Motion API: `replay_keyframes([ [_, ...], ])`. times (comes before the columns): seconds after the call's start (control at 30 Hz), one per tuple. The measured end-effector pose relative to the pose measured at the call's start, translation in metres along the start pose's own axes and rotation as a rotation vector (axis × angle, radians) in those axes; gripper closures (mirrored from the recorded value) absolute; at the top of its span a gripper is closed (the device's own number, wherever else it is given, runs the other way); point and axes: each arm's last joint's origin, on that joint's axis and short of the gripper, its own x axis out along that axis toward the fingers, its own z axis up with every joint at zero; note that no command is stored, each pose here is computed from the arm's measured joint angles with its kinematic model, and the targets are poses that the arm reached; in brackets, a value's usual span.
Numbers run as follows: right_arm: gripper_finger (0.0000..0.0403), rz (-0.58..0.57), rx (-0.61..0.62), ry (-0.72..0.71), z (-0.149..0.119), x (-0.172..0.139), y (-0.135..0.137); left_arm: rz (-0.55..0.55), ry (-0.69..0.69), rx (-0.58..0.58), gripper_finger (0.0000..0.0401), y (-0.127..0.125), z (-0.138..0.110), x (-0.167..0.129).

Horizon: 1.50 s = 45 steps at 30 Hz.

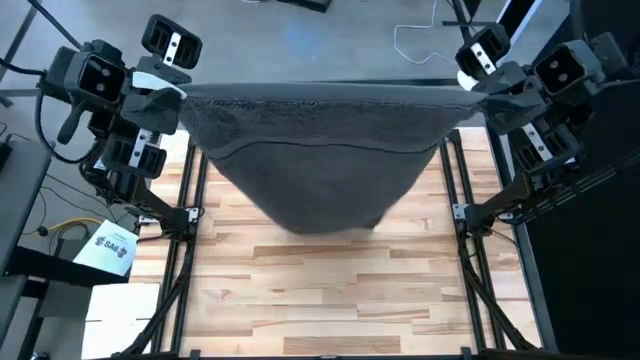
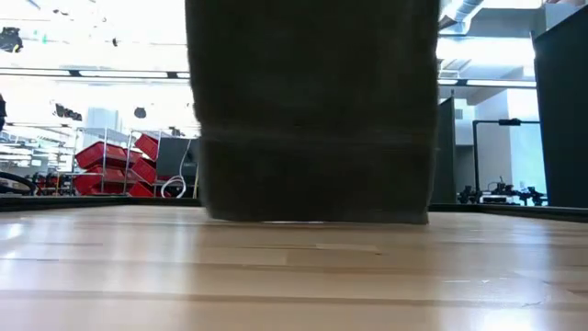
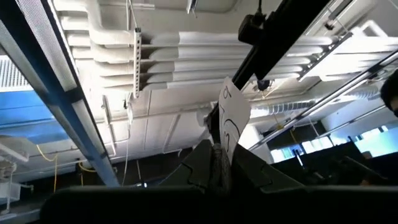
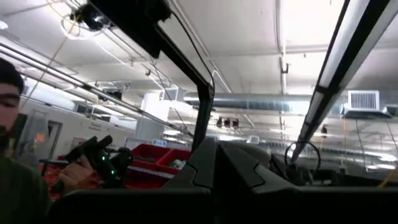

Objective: Roll towel
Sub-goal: Fold the black towel

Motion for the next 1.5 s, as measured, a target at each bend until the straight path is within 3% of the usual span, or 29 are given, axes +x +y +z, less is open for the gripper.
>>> replay_keyframes([
  [0.2,0.0402,0.045,-0.049,-0.129,0.022,-0.007,0.008,0.000,-0.096,0.050,0.0383,-0.003,0.019,-0.004],
  [0.33,0.0402,-0.014,-0.054,-0.105,0.020,-0.008,0.003,0.090,-0.020,0.125,0.0383,0.000,0.015,-0.006],
  [0.47,0.0402,-0.127,-0.028,0.052,0.003,-0.010,-0.012,0.215,0.113,0.155,0.0383,0.010,0.002,-0.008],
  [0.6,0.0402,-0.246,0.047,0.298,-0.028,-0.015,-0.031,0.269,0.225,0.057,0.0383,0.015,-0.006,-0.014],
  [0.83,0.0403,-0.391,0.207,0.753,-0.111,-0.025,-0.074,0.401,0.655,-0.274,0.0383,0.025,-0.054,-0.035],
  [0.97,0.0403,-0.462,0.234,0.863,-0.125,-0.038,-0.091,0.545,0.940,-0.390,0.0383,0.042,-0.093,-0.057],
  [1.13,0.0403,-0.527,0.221,0.938,-0.125,-0.055,-0.103,0.654,1.394,-0.473,0.0383,0.068,-0.178,-0.088],
  [1.2,0.0403,-0.539,0.210,0.954,-0.118,-0.061,-0.101,0.614,1.646,-0.514,0.0383,0.067,-0.215,-0.105],
  [1.3,0.0403,-0.557,0.245,1.029,-0.122,-0.071,-0.100,0.447,2.030,-0.571,0.0383,0.050,-0.273,-0.131],
  [1.4,0.0403,-0.542,0.307,1.149,-0.146,-0.078,-0.102,0.217,2.158,-0.611,0.0383,0.016,-0.324,-0.147],
  [1.5,0.0403,-0.525,0.376,1.256,-0.175,-0.086,-0.104,0.044,2.242,-0.632,0.0383,-0.019,-0.344,-0.165],
])
